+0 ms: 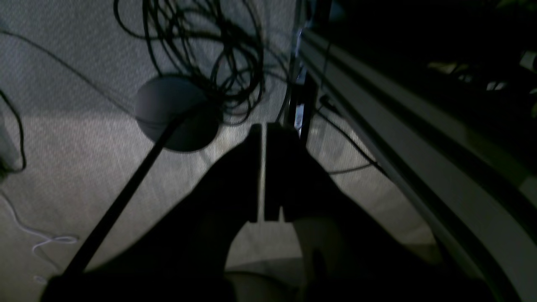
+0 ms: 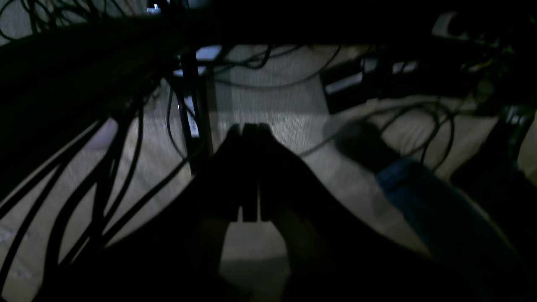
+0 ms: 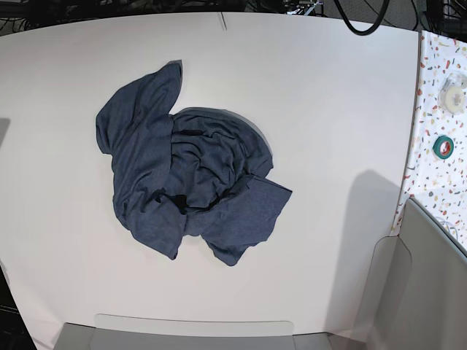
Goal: Layout the t-shirt on the table in an organized manner, then fold the t-shirt properly
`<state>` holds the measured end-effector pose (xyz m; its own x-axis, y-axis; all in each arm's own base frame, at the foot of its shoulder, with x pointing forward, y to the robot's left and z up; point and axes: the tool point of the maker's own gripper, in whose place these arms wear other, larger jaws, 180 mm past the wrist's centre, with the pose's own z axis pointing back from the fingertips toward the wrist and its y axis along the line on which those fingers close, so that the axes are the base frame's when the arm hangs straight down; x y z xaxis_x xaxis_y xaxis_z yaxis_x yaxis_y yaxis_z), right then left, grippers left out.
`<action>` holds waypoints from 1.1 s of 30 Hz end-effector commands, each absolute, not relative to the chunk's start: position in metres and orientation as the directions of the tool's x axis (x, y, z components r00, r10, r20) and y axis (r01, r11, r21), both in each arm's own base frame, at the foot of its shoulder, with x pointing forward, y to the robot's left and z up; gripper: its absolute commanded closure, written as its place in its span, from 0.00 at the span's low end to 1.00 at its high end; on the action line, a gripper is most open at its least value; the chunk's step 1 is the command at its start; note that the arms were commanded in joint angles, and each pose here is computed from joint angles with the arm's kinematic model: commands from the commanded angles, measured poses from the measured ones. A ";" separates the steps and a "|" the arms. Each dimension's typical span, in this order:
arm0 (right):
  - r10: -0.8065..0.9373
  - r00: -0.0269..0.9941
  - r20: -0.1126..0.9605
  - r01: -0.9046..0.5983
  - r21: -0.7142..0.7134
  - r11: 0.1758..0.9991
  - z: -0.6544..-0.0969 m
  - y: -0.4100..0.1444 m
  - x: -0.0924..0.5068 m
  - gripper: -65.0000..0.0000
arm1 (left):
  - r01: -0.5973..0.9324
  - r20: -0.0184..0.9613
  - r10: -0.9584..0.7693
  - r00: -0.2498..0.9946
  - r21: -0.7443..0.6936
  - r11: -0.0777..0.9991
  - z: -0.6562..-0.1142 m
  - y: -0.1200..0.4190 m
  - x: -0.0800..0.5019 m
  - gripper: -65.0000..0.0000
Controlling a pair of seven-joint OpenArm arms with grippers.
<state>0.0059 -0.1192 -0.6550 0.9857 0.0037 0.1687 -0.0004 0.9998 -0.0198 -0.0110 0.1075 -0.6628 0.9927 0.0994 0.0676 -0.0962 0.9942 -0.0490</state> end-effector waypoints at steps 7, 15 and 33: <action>0.006 0.984 0.176 -0.001 -0.031 1.000 -0.645 -0.124 -0.024 1.00 | -0.100 0.117 0.104 0.988 -0.045 0.994 -0.650 0.108 -0.041 1.00; 0.024 0.974 0.227 -0.011 -0.058 0.998 -0.616 -0.140 -0.055 1.00 | -0.088 0.229 0.092 0.969 -0.026 0.996 -0.617 0.118 -0.053 1.00; 0.151 0.887 0.437 -0.101 -0.135 0.986 -0.485 -0.177 -0.060 1.00 | 0.192 0.511 -0.097 0.854 -0.135 0.972 -0.467 0.074 -0.046 1.00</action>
<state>-0.0479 -0.1752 -0.4883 0.8787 0.1483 0.4537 -0.0975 0.9862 -0.1337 -0.0420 0.0760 -0.4723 0.8576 -0.0984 0.5048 0.1881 0.9736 -0.1297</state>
